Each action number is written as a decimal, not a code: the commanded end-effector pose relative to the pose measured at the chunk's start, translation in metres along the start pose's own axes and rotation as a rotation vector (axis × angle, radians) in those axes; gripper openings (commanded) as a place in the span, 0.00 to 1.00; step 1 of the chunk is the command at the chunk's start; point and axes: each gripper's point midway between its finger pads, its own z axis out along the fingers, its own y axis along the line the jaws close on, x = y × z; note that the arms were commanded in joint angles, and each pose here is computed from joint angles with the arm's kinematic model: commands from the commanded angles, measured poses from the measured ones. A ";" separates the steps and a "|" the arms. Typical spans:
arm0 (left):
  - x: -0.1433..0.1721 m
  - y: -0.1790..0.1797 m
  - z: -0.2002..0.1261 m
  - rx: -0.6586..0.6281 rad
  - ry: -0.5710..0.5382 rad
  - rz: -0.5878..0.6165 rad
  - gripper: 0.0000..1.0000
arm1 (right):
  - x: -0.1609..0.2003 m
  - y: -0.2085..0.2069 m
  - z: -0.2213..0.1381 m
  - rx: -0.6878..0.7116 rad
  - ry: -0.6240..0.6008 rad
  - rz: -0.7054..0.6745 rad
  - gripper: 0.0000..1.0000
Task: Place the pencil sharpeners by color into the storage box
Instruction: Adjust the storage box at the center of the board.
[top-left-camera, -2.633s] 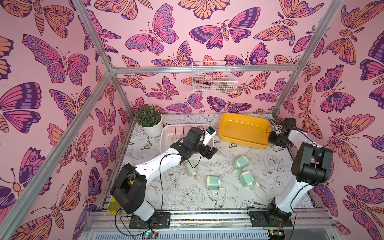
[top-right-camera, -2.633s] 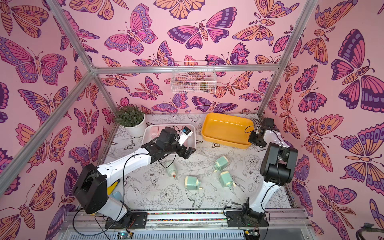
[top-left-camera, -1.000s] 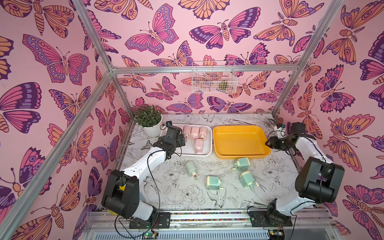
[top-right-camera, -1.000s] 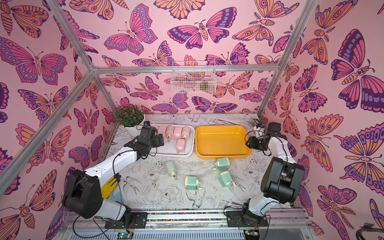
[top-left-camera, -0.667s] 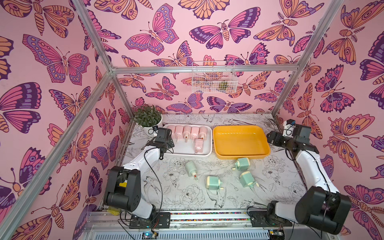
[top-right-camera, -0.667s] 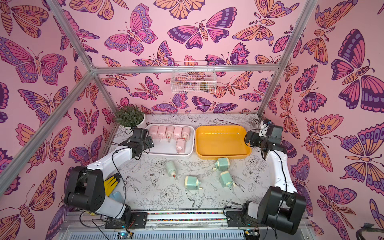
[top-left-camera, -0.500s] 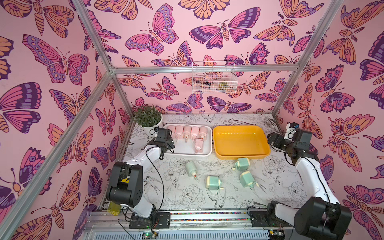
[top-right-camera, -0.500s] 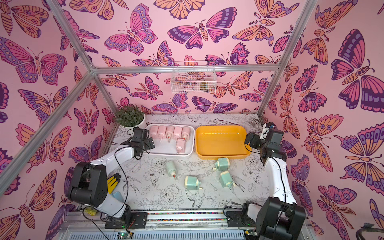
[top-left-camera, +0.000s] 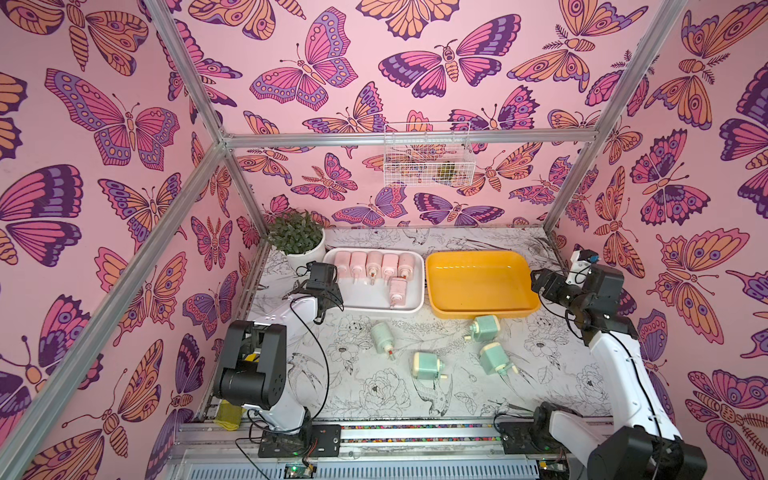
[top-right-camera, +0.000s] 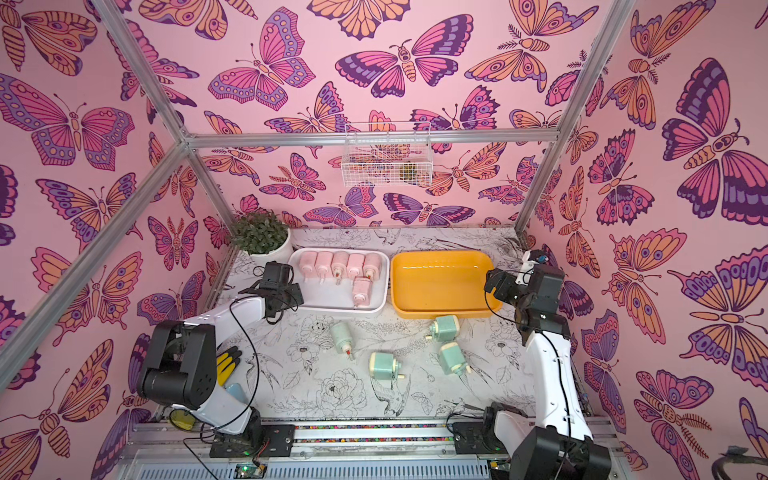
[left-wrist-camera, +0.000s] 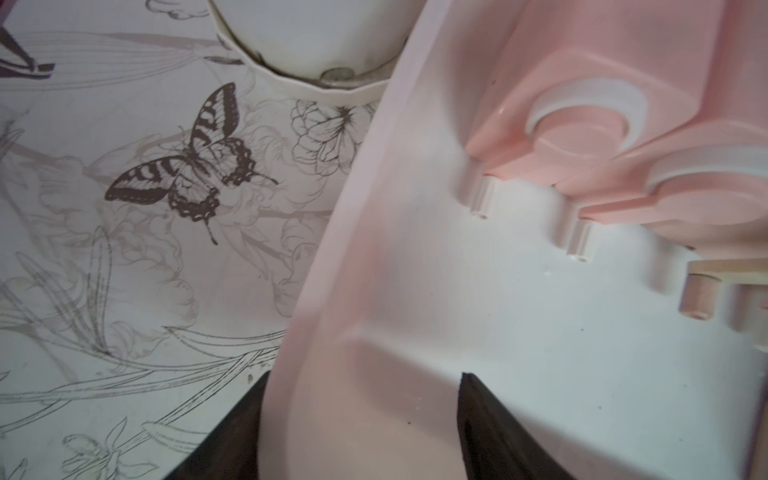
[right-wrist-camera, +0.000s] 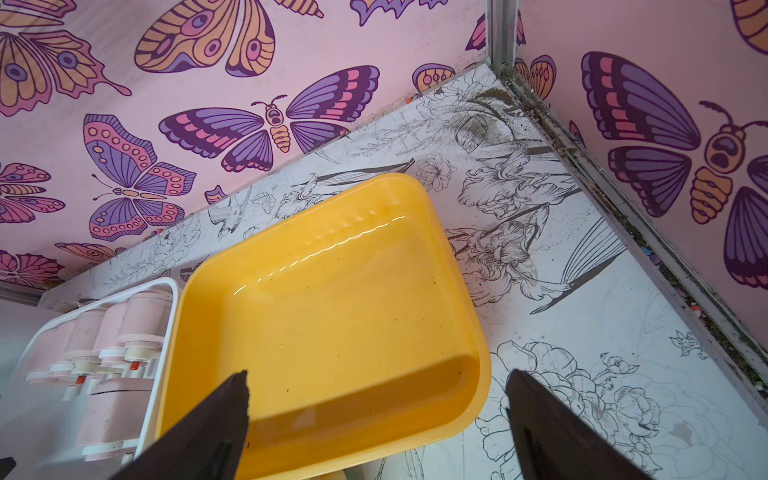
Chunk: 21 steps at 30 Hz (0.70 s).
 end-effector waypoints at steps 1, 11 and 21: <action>0.009 0.019 0.005 -0.056 0.062 -0.054 0.55 | -0.006 0.010 -0.002 -0.039 -0.012 0.003 0.99; 0.018 0.010 -0.004 0.011 0.117 -0.124 0.30 | -0.002 0.016 -0.003 -0.064 0.007 0.012 0.99; 0.030 0.003 -0.012 0.035 0.122 -0.241 0.22 | 0.005 0.031 0.004 -0.117 0.035 0.002 0.99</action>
